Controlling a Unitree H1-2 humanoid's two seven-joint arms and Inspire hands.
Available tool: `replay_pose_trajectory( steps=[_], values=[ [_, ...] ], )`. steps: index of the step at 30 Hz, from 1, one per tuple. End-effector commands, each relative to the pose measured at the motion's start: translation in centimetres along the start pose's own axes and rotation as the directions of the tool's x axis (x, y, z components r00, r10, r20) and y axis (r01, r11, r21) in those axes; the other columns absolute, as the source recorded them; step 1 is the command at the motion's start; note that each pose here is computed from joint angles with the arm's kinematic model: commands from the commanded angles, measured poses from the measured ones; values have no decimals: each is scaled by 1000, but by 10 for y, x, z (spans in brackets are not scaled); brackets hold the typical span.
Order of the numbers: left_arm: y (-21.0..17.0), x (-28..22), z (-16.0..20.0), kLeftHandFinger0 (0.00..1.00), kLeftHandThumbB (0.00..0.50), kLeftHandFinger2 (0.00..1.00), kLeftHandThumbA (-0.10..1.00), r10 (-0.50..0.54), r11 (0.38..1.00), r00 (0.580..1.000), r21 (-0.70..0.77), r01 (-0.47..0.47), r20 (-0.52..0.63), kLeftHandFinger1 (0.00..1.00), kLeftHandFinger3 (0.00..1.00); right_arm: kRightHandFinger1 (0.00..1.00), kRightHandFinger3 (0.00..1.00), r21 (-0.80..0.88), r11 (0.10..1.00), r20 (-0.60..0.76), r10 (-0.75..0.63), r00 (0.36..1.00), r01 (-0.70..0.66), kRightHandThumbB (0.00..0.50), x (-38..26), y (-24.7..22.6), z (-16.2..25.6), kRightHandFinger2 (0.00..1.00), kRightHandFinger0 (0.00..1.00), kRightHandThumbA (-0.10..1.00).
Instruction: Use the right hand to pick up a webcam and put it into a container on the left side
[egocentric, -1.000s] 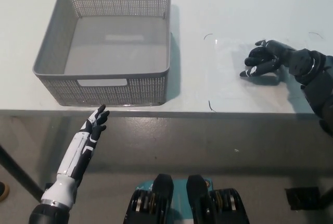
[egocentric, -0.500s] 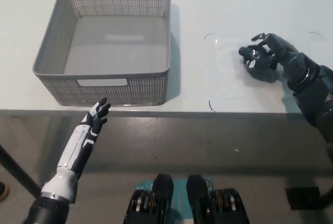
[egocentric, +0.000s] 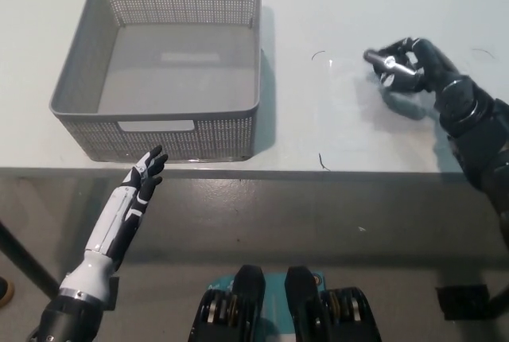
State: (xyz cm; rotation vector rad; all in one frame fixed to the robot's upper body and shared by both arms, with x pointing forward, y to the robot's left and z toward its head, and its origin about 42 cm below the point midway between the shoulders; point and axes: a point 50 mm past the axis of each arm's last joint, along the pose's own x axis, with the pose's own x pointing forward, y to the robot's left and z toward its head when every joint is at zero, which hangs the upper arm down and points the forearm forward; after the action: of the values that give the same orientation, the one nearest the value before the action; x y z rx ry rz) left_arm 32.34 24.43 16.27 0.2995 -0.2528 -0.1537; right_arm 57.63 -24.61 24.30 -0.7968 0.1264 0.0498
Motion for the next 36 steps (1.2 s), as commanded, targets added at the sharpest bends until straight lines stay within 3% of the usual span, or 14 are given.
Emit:
replay_pose_trajectory(
  steps=[1, 14, 18, 19, 20, 22, 24, 26, 30, 34, 35, 36],
  values=[
    [11, 8, 11, 1000, 5, 1000, 1000, 14, 1000, 999, 17, -14, 43, 1000, 1000, 427, 797, 115, 977, 212, -199, 957, 178, 142, 9, -70, 74, 804, 0, -100],
    [13, 0, 7, 1000, 0, 1000, 1000, 14, 1000, 1000, 16, -15, 27, 1000, 1000, 437, 825, 291, 925, 396, -350, 849, 246, 141, -3, -138, 179, 799, 0, -100],
    [13, -6, 5, 1000, 7, 1000, 1000, 16, 1000, 1000, 23, -17, 15, 1000, 1000, 409, 702, 324, 924, 438, -338, 833, 204, 164, -8, -137, 211, 774, 0, -100],
    [13, -6, 5, 1000, 5, 1000, 1000, 16, 1000, 1000, 26, -16, 15, 1000, 1000, 394, 660, 308, 928, 460, -339, 821, 211, 164, -12, -134, 228, 729, 110, -100],
    [12, -9, 4, 1000, 0, 1000, 1000, 14, 1000, 1000, 25, -14, 10, 1000, 1000, 316, 609, 300, 930, 472, -337, 815, 210, 163, -14, -127, 238, 626, 161, -100],
    [8, -17, 1, 1000, 1, 1000, 1000, 11, 1000, 1000, 14, -10, -4, 1000, 1000, 176, 611, 308, 936, 506, -311, 805, 168, 156, -19, -107, 260, 546, 2, -100],
    [7, -20, -1, 1000, 8, 1000, 1000, 8, 1000, 1000, 13, -8, -12, 1000, 1000, 195, 673, 318, 939, 529, -288, 798, 129, 158, -22, -97, 271, 622, 0, -100],
    [6, -22, -2, 1000, 10, 1000, 1000, 3, 1000, 1000, 13, -3, -16, 1000, 1000, 276, 730, 316, 946, 561, -253, 788, 79, 166, -28, -77, 293, 719, 0, -100],
    [4, -22, -4, 1000, 12, 1000, 1000, -9, 1000, 1000, 17, 9, -18, 1000, 1000, 355, 780, 303, 953, 597, -204, 776, 18, 168, -37, -46, 320, 754, 0, -100],
    [2, -21, -1, 1000, 33, 1000, 1000, -22, 1000, 999, 15, 22, -31, 1000, 1000, 298, 580, 250, 968, 630, -142, 763, -26, 209, -50, -7, 351, 655, 0, -100],
    [1, -20, -1, 1000, 39, 1000, 1000, -25, 1000, 999, 15, 26, -31, 1000, 1000, 427, 661, 217, 976, 635, -126, 763, -19, 234, -55, 8, 360, 784, 109, -100],
    [0, -20, 0, 1000, 41, 1000, 1000, -31, 999, 999, 10, 31, -31, 1000, 1000, 289, 438, 206, 978, 646, -115, 754, -28, 208, -59, 18, 365, 537, 31, -100]
  ],
)
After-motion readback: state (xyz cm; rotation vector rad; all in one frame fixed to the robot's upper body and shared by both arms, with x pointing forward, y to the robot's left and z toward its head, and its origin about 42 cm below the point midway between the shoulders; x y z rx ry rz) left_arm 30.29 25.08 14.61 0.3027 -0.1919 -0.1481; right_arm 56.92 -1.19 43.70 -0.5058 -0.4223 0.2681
